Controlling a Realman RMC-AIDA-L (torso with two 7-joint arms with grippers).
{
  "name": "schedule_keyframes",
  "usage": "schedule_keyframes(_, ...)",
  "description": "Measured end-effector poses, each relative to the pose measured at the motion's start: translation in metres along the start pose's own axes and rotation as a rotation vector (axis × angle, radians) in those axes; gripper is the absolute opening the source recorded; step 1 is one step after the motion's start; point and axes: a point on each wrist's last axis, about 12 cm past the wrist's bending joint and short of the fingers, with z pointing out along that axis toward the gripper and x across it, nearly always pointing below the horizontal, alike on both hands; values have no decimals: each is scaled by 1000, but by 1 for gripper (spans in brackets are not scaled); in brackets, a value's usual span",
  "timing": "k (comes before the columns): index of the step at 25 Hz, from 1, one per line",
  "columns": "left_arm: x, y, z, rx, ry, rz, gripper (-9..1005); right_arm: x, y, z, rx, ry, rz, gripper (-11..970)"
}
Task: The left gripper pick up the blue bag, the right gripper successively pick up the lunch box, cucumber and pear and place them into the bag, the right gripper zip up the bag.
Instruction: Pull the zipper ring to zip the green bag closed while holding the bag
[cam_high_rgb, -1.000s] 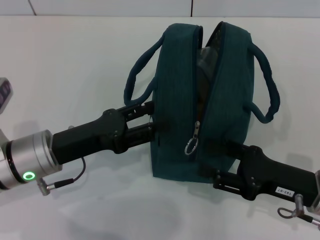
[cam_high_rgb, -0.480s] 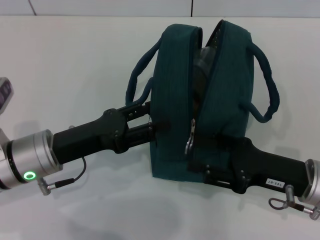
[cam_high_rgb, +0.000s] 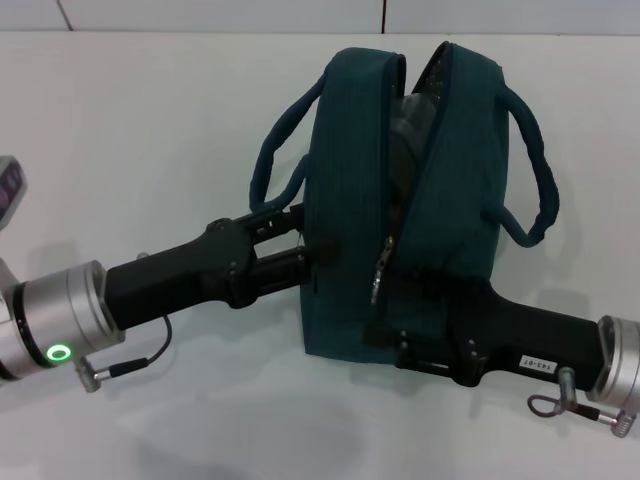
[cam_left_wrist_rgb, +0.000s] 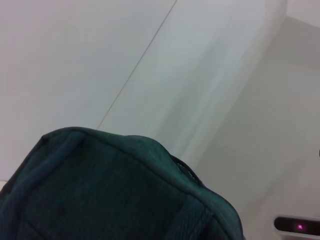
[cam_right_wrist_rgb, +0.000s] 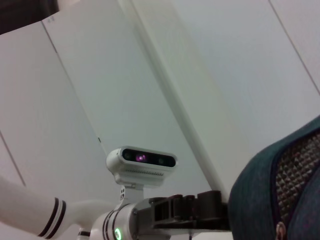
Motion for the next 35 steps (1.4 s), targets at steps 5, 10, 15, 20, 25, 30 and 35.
schedule_keyframes(5,2,-1,-2,-6,0,-3,734,3,1,-5,16,-9,28,657)
schedule_keyframes(10,1,0,-2,-6,0,0,734,5,2,-9,32,-26,38,650)
schedule_keyframes(15,1,0,-2,-4,1,1,734,3,1,-7,32,-23,33,643)
schedule_keyframes(20,1,-1,-2,-4,0,0,734,1,-1,-5,35,-26,23,636)
schedule_keyframes(25,1,-1,-2,-4,0,1,734,-1,-2,-3,35,-26,15,629)
schedule_keyframes(30,1,-1,-2,-4,0,0,734,-2,-4,-2,40,-29,10,478)
schedule_keyframes(35,1,-1,-2,-4,0,2,734,-4,-9,-2,73,-30,8,318)
